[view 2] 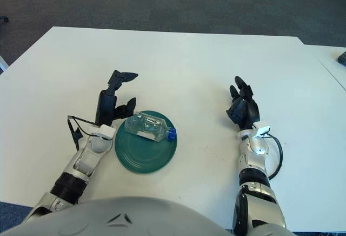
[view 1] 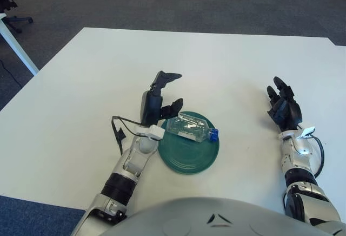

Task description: Put the bottle into the plate.

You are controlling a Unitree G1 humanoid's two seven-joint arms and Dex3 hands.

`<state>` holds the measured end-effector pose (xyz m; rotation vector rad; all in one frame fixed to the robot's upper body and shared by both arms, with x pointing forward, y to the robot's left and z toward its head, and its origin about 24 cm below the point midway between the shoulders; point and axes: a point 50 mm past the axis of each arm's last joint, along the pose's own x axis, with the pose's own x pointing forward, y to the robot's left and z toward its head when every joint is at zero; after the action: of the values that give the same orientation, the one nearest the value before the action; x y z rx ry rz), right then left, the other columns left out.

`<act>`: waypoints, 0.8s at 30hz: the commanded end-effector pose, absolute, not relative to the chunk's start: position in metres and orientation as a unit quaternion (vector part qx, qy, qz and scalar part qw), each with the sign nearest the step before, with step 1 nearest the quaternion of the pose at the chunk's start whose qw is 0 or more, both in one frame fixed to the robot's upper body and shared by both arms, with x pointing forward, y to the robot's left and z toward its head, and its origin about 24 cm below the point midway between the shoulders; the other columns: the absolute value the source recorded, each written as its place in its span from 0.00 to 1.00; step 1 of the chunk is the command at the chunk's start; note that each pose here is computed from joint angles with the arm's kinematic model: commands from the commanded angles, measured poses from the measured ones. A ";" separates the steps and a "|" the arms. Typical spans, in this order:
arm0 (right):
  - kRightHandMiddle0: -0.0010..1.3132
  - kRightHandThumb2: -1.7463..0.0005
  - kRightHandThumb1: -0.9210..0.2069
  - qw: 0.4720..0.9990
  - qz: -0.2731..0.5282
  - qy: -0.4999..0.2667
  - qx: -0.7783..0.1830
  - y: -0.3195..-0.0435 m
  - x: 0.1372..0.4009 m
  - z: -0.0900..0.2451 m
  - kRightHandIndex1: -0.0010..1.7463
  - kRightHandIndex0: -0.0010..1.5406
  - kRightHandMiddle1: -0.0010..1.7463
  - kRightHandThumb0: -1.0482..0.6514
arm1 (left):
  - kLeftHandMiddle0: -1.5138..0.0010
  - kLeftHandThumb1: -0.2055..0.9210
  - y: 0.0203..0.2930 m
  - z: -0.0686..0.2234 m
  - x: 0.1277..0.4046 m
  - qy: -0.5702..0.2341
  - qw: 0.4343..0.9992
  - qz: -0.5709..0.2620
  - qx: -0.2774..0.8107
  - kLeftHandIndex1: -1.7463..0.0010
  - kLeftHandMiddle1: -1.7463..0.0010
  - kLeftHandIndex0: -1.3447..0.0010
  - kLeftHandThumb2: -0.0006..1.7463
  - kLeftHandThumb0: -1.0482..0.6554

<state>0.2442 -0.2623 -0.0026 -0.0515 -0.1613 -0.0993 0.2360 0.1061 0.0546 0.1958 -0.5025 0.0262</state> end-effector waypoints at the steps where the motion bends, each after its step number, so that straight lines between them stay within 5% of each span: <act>1: 0.00 0.38 0.00 0.999 -0.038 -0.028 0.004 -0.235 0.226 -0.034 0.01 0.11 0.24 0.08 | 0.56 0.94 0.113 0.048 0.237 -0.223 0.974 0.019 0.041 0.12 0.47 0.68 0.26 0.40; 24: 0.00 0.39 0.00 1.000 -0.016 -0.014 -0.018 -0.229 0.230 -0.036 0.01 0.13 0.27 0.09 | 0.56 1.00 0.138 0.007 0.243 -0.080 0.991 0.098 -0.043 0.12 0.52 0.71 0.20 0.41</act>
<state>0.2512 -0.2468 -0.0016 -0.0832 -0.1687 -0.0457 0.2443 0.1341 0.0154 -0.0880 -0.2056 0.1681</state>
